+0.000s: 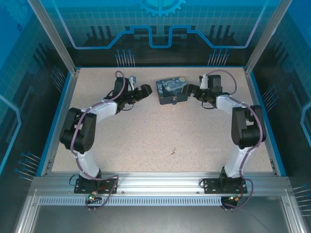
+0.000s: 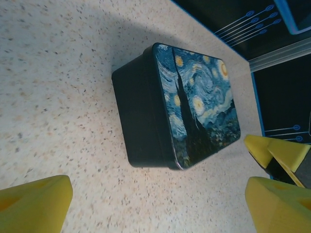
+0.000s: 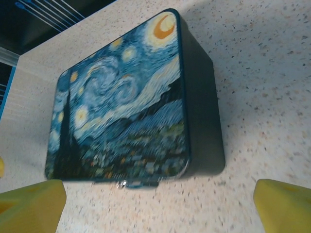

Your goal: Unlock the padlock with the key

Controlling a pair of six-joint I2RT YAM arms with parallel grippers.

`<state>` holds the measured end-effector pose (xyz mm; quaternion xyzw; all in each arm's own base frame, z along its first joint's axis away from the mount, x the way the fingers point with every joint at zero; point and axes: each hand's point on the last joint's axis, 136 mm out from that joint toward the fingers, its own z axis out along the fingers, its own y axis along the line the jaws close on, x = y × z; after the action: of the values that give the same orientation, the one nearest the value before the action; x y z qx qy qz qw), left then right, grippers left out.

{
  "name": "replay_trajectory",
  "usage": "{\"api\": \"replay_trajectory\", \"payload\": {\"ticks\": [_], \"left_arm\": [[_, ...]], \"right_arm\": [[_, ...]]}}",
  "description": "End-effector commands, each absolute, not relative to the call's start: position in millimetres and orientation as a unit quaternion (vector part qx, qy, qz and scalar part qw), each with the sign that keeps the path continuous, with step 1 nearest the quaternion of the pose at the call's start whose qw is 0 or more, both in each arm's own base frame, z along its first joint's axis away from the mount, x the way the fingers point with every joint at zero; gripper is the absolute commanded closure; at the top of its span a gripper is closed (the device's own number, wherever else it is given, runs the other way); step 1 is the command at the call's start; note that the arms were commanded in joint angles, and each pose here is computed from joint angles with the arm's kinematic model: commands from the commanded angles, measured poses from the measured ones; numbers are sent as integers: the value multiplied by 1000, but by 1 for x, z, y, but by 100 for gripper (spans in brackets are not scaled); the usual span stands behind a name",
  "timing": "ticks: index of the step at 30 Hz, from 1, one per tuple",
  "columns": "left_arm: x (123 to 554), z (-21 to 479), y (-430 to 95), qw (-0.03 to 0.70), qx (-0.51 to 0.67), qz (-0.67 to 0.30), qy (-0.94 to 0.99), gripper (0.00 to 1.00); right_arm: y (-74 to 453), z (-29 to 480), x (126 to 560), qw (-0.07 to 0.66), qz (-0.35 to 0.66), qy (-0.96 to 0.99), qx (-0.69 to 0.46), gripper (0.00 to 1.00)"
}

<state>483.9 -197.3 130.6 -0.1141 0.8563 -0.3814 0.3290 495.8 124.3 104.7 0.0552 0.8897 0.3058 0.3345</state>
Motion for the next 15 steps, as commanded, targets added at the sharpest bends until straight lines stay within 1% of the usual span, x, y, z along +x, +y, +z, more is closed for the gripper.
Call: {"api": "replay_trajectory", "payload": {"ticks": [1, 5, 8, 15], "left_arm": [[498, 137, -225, 318, -97, -407, 851, 7], [516, 125, -243, 303, -91, -412, 855, 8], [527, 118, -256, 289, -81, -420, 857, 10], [539, 104, -273, 269, -67, -418, 865, 10]], "right_arm": [[132, 107, 517, 336, 338, 877, 66, 0], [140, 95, 529, 325, 341, 880, 63, 0], [148, 92, 536, 321, 345, 881, 53, 3], [161, 89, 544, 319, 347, 882, 27, 5]]}}
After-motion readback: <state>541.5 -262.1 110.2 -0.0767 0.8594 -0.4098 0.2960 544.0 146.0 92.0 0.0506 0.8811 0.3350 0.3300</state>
